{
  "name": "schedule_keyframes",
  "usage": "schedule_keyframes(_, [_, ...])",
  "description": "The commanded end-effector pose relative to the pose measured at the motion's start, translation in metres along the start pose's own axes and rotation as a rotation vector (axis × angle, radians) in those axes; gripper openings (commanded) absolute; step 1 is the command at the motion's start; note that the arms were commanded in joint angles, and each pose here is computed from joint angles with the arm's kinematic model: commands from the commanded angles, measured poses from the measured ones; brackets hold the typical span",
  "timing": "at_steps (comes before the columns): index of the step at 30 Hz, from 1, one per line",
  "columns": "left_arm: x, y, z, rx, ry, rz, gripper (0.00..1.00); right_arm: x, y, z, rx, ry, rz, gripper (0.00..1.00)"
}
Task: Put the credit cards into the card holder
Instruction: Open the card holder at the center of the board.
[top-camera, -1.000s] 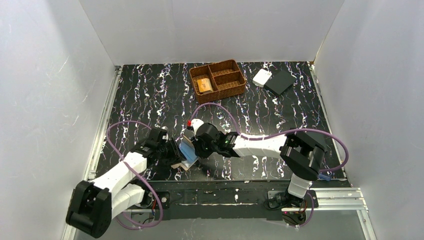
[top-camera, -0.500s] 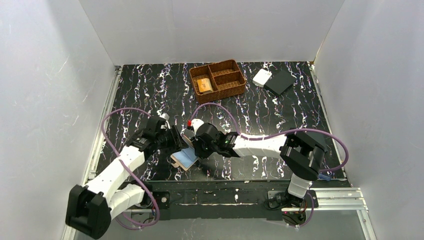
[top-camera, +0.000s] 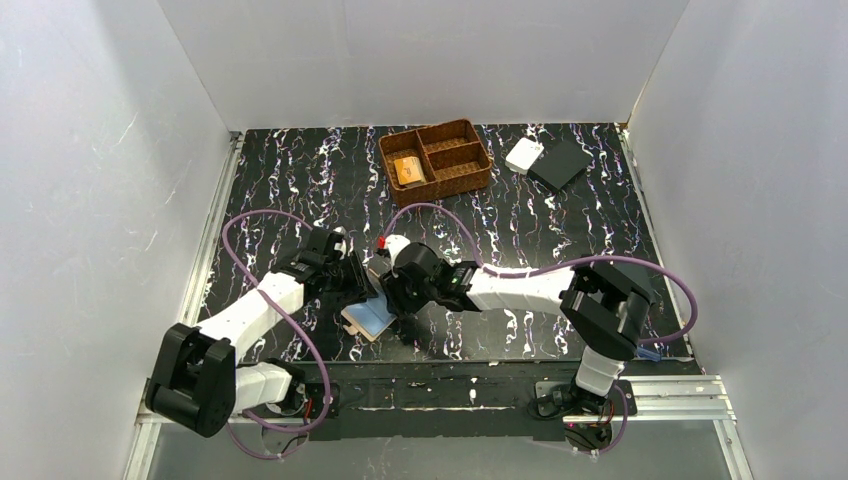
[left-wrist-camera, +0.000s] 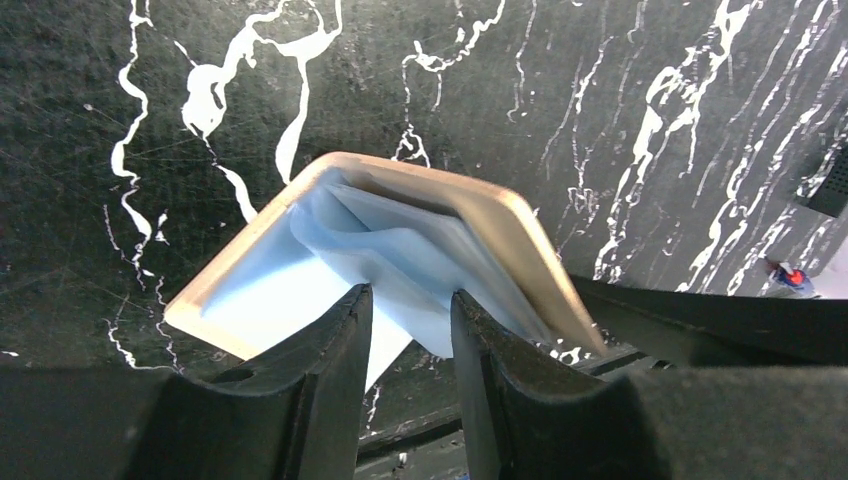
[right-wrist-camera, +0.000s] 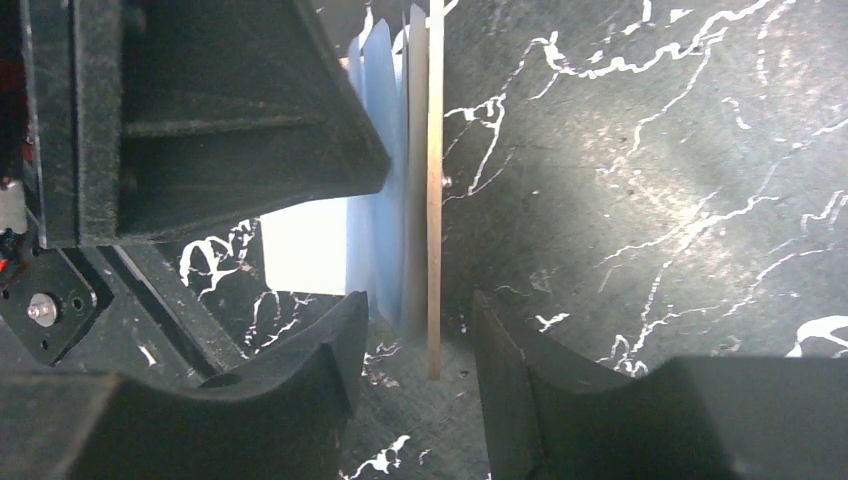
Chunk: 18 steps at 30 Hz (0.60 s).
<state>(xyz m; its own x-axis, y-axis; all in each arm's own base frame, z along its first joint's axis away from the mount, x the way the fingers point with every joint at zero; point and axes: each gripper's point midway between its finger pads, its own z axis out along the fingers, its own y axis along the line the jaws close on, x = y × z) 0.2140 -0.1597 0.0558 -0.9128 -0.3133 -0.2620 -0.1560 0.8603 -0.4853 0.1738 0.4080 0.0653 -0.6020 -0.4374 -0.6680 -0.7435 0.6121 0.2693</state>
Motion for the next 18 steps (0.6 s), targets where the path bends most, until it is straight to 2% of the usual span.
schedule_keyframes(1, [-0.002,0.011,0.002,-0.05,-0.001,0.027,0.34,-0.039,0.005,-0.014,-0.036,-0.094,0.021,0.53])
schedule_keyframes(12, [0.006,0.022,0.011,-0.079,0.02,0.029,0.34,-0.055,0.002,-0.012,-0.042,-0.115,0.047,0.6])
schedule_keyframes(18, [0.008,0.022,0.011,-0.073,0.022,0.026,0.34,-0.056,-0.001,-0.009,-0.053,-0.105,0.051,0.41])
